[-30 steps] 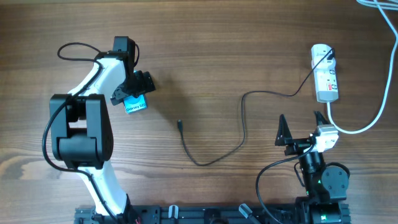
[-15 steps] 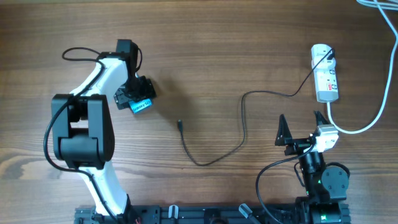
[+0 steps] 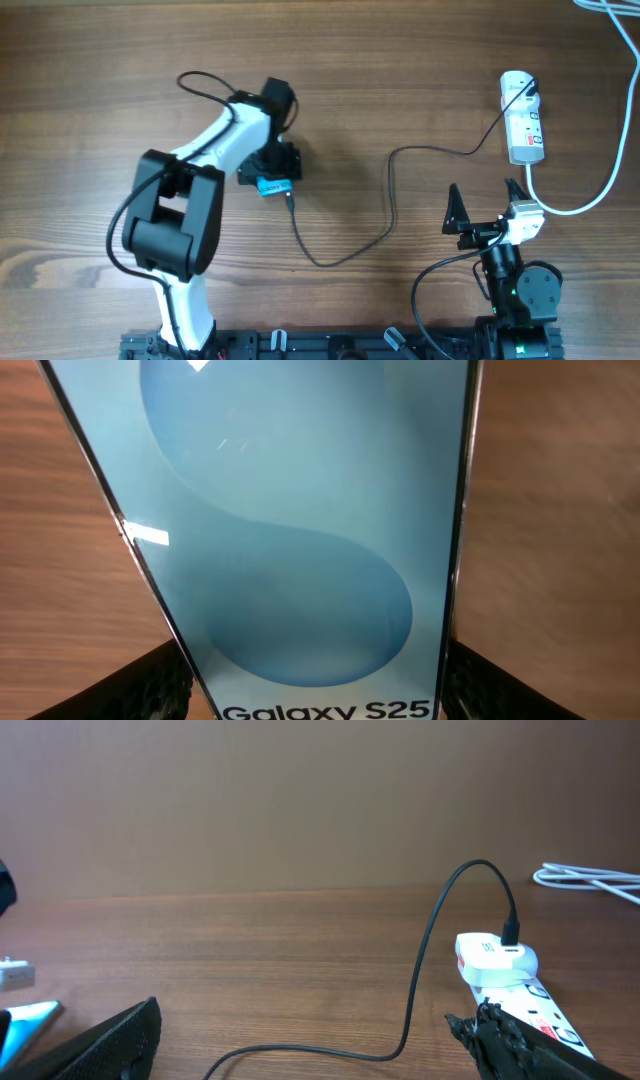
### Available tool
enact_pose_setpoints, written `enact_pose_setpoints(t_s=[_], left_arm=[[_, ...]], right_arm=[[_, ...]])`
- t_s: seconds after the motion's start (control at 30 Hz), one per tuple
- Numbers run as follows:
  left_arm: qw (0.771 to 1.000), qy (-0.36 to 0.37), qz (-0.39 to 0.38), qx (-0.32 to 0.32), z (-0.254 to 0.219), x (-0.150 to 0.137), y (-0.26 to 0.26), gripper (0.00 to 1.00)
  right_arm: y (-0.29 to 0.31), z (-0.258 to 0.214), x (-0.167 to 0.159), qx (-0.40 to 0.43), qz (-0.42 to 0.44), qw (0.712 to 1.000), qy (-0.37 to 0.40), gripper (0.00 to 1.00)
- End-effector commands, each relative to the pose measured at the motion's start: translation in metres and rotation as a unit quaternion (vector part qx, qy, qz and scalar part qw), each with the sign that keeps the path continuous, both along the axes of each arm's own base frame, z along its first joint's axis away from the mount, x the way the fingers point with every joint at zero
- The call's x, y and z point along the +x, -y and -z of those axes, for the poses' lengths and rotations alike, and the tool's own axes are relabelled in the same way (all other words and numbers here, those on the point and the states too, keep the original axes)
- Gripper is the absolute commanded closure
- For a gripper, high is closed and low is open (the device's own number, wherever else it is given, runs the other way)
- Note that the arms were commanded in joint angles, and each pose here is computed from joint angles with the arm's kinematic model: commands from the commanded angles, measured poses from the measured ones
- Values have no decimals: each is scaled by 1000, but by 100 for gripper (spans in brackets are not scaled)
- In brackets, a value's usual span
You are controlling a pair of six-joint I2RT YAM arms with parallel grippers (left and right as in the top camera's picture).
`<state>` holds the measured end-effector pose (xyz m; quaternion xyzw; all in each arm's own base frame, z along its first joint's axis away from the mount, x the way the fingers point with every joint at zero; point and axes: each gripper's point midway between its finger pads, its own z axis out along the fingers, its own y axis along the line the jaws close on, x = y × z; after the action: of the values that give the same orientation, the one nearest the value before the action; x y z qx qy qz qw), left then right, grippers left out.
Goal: Plug charger to phone and switch on socket
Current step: 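Lift the phone and move it right toward the table center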
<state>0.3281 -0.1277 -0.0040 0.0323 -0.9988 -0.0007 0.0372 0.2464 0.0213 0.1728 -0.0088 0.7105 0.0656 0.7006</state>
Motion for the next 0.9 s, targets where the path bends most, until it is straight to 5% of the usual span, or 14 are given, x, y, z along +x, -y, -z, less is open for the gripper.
enact_pose_setpoints(t_s=[0.0,0.13,0.2,0.67,0.87], left_arm=[[999,-23,37,-10,10,-21,25,19],[999,-8,48,-11,10,-19,36,14],[999,2,47,-13,11,-14,36,0],[992,118,-23,21,8,43,20,0],[992,84,-82,39,10,29,3,0]], right_arm=[[0,-2,0,-6,-2,1000,5,0],[0,-2,0,-7,-2,1000,6,0],[0,-2,0,-6,-2,1000,5,0],[0,-2,0,-6,-2,1000,5,0],[0,-2,0,-6,-2,1000,5,0]])
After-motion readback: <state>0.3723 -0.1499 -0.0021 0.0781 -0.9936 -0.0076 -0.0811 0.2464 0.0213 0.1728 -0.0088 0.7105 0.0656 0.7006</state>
